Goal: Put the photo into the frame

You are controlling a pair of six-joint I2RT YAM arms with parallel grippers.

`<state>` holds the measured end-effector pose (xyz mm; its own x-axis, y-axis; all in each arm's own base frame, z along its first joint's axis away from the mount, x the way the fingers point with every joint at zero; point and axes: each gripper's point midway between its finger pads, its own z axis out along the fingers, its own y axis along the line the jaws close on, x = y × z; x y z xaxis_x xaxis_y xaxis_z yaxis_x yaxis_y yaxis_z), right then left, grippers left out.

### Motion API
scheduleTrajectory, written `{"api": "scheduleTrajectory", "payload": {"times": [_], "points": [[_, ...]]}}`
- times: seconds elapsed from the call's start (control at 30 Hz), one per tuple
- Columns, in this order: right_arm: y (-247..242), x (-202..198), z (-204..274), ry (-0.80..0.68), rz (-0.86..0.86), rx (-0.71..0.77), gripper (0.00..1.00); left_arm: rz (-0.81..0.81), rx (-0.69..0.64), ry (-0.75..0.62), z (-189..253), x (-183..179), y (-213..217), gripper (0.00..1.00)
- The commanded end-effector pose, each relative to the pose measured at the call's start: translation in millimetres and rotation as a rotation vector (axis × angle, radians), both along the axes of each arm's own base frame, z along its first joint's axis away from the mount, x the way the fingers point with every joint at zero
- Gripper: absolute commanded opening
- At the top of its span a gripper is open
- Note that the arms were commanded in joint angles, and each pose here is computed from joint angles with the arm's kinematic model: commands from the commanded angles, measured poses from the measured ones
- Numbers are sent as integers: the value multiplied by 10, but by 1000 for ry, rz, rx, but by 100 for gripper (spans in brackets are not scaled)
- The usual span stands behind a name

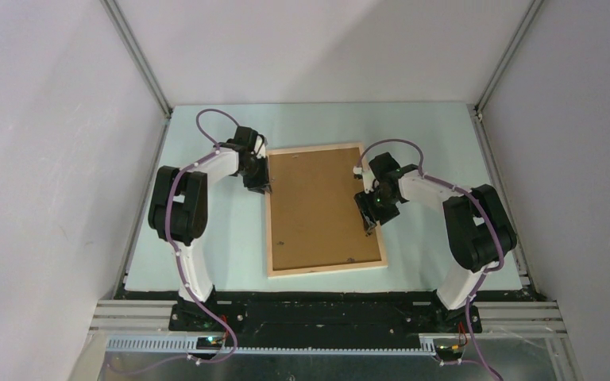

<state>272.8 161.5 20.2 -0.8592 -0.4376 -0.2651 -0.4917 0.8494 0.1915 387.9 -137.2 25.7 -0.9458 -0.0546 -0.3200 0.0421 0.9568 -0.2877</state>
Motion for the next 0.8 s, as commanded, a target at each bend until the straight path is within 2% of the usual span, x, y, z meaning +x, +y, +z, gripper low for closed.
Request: {"api": "scheduleTrajectory", "payload": {"times": [0.0,0.77], "points": [[11,-112,-20,19,52,9,59,5,-10,-43,150,94,-7,0],[-100,-220,37,-2,146,-13,55,4,-3,-46,148,96,1,0]]}}
